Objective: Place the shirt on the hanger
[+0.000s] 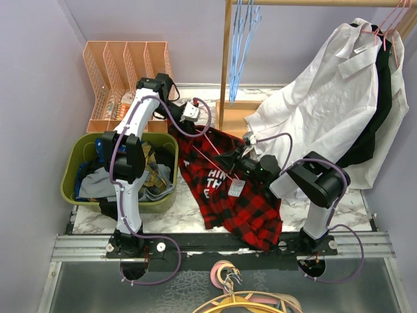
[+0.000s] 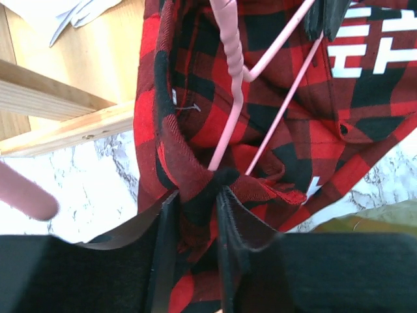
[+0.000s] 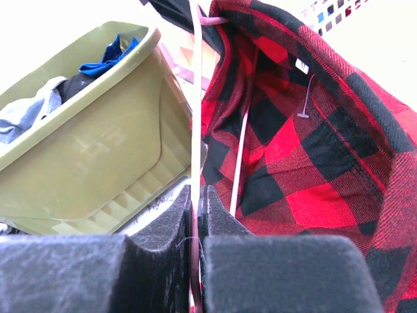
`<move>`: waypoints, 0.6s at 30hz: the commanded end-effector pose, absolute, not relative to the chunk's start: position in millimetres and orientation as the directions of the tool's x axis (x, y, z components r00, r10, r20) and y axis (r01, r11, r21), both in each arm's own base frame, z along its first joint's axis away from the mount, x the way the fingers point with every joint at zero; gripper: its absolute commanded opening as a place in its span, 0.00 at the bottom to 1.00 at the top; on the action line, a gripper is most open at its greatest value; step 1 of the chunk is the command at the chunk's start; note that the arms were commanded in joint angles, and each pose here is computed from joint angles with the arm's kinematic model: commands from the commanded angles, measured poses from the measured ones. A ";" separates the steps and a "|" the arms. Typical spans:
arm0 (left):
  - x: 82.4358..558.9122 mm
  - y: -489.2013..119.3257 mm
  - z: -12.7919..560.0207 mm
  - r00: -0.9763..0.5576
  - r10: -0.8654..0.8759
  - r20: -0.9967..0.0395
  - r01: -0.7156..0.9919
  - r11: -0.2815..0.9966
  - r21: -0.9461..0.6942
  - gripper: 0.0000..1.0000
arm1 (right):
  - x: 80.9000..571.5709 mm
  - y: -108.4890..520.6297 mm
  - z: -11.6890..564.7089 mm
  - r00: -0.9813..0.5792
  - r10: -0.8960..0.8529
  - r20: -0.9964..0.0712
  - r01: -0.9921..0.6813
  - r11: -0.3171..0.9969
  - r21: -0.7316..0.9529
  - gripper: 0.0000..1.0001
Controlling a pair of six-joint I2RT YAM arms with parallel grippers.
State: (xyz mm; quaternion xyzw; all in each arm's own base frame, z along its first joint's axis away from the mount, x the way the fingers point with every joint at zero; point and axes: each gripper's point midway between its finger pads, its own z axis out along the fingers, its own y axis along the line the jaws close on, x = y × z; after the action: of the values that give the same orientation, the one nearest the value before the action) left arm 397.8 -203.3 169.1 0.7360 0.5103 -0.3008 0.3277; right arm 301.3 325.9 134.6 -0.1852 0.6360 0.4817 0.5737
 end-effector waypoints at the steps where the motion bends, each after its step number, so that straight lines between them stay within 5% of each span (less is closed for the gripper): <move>1: 372.4 -222.4 180.0 0.238 0.503 -0.831 0.955 -0.277 0.106 0.32 | 305.4 323.4 192.3 -0.129 0.426 -0.896 -0.834 0.442 0.331 0.01; 5: 361.6 -224.1 176.6 0.238 0.504 -0.830 0.951 -0.296 0.093 0.28 | 307.7 321.8 195.4 -0.123 0.429 -0.895 -0.833 0.445 0.328 0.01; 9: 356.1 -225.5 174.3 0.231 0.509 -0.829 0.950 -0.302 0.079 0.09 | 308.6 320.0 197.6 -0.121 0.435 -0.892 -0.830 0.449 0.331 0.01; 12: 353.9 -226.1 174.9 0.220 0.510 -0.832 0.952 -0.298 0.069 0.05 | 310.1 319.5 199.0 -0.117 0.431 -0.895 -0.830 0.452 0.326 0.01; 18: 349.4 -233.4 181.0 0.148 0.533 -0.833 0.967 -0.256 0.008 0.25 | 312.3 316.2 206.9 -0.102 0.441 -0.892 -0.828 0.459 0.322 0.01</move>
State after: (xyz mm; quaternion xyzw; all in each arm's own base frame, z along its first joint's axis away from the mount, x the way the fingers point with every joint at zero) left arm 377.8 -214.4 164.3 0.7241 0.5204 -0.3284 0.3114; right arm 305.3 320.1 140.6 -0.1790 0.6394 0.4779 0.5751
